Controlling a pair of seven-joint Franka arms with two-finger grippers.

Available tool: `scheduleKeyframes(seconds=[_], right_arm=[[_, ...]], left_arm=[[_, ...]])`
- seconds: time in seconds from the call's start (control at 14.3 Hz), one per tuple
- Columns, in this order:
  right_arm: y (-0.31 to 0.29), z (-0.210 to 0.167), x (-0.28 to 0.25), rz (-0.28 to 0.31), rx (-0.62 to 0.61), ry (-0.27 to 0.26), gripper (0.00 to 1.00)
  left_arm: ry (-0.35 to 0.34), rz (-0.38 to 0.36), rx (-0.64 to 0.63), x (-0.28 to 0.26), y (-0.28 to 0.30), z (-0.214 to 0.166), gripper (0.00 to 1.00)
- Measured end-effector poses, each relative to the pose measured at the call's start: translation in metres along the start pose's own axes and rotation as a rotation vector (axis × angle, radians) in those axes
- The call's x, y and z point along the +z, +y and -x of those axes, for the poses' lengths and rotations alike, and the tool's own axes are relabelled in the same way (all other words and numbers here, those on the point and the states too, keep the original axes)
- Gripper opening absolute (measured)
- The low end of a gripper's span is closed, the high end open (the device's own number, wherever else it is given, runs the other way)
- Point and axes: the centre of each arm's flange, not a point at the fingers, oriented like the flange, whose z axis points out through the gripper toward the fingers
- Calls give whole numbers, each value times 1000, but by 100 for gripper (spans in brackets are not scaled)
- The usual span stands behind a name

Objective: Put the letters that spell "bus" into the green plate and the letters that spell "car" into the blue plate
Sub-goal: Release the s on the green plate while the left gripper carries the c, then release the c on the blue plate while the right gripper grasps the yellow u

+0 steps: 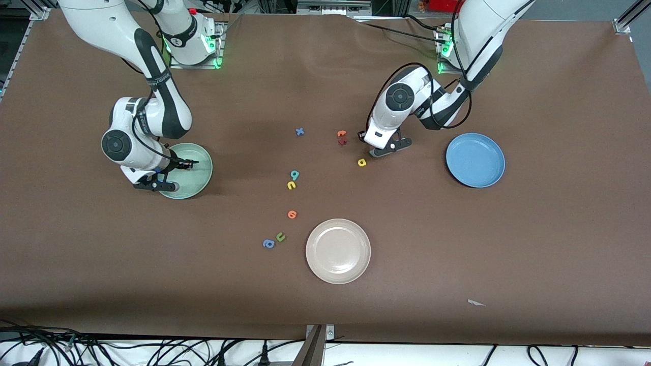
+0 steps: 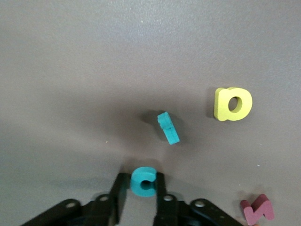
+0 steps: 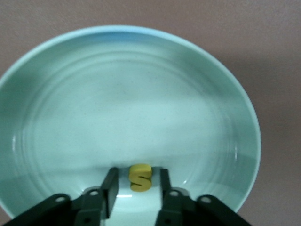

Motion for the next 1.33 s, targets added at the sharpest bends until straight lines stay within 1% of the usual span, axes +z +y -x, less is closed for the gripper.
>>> scheduleKeyframes(seconds=[0.07, 0.14, 0.21, 0.35, 0.56, 0.77, 0.84, 0.91, 1.05, 1.19, 1.33], right_arm=[[-3, -1, -5, -5, 4, 5, 60], [-10, -3, -14, -11, 15, 7, 71], [-20, -4, -26, -20, 31, 2, 80], [-56, -7, -55, -38, 77, -7, 99], [-126, -2, -89, -71, 151, 15, 100], [-185, 10, -99, -94, 218, 56, 98], [-202, 12, -100, -98, 215, 70, 91], [-217, 11, -99, -100, 201, 83, 84], [-246, 5, -91, -105, 153, 115, 82], [-273, 0, -79, -103, 47, 143, 83], [-297, -3, -68, -98, -40, 158, 84]], left_arm=[[0, 0, 0, 0, 0, 0, 25], [0, 0, 0, 0, 0, 0, 25], [0, 0, 0, 0, 0, 0, 24], [5, 5, -5, -3, 1, -4, 24], [19, -12, -18, -23, 5, -21, 24], [62, -40, -8, -70, -7, -56, 24], [79, -46, 3, -88, -21, -74, 24], [90, -52, 17, -102, -39, -93, 24], [85, -68, 59, -120, -87, -138, 24], [47, -87, 119, -127, -150, -182, 24], [9, -95, 184, -137, -218, -216, 24]])
